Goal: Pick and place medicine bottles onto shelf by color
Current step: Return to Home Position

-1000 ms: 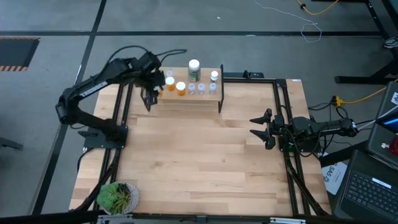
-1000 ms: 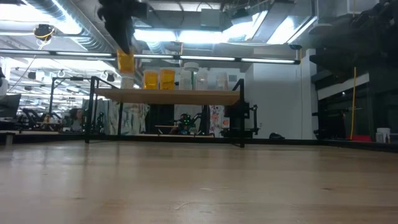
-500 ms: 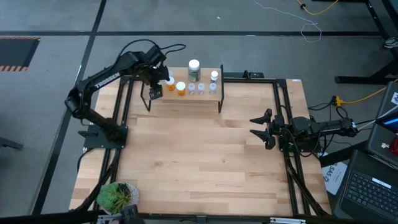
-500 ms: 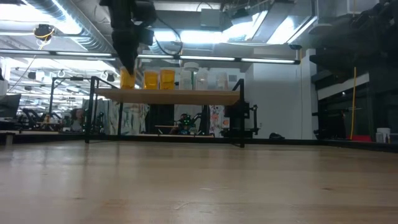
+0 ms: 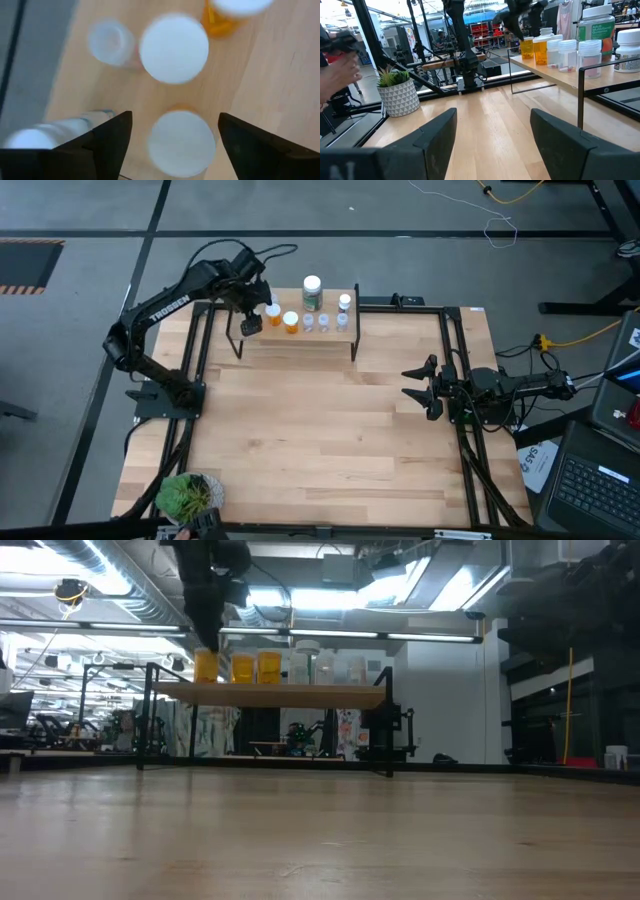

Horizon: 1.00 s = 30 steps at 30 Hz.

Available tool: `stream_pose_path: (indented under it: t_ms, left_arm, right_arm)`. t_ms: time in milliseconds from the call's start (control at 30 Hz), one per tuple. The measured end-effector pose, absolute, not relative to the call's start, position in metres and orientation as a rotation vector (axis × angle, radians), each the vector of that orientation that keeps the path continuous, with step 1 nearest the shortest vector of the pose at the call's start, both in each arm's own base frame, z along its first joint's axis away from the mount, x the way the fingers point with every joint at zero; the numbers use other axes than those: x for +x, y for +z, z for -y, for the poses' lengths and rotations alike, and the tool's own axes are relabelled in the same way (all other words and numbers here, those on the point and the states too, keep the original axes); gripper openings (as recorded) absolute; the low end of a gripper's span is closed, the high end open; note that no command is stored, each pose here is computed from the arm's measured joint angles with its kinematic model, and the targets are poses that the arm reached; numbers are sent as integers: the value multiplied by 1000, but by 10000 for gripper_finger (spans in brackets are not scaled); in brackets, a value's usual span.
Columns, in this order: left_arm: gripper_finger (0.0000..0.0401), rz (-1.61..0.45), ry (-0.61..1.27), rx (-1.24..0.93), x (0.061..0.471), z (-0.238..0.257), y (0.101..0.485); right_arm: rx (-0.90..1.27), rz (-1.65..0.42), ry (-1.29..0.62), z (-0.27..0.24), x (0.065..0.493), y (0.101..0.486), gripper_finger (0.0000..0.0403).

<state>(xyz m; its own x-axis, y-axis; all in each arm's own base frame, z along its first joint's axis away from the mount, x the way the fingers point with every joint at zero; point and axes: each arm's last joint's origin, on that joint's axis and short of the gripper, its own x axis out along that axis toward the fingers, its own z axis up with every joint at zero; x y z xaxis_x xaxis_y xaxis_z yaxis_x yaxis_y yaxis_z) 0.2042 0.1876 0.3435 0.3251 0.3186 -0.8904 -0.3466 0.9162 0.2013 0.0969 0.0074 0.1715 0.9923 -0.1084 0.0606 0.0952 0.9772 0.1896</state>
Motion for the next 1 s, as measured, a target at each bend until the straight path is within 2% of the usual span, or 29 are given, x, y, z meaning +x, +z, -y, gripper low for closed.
stream_pose_path:
  t_ms: [200,433,667,800,1000]
  left_arm:
    - [292,-1071,461,-13,203,-179,388]
    - [292,-1037,516,-213,187,-142,429]
    - [292,-689,384,-130,151,-81,451]
    - [293,-503,337,-143,125,-52,426]
    - [293,-268,258,-208,108,-28,340]
  right_arm:
    - [188,71,-102,-7,97,172,255]
    - [188,70,-103,-7,97,171,255]
    - [188,71,-102,-7,97,172,255]
    - [188,71,-103,-7,97,172,255]
    - [188,70,-103,-7,97,172,255]
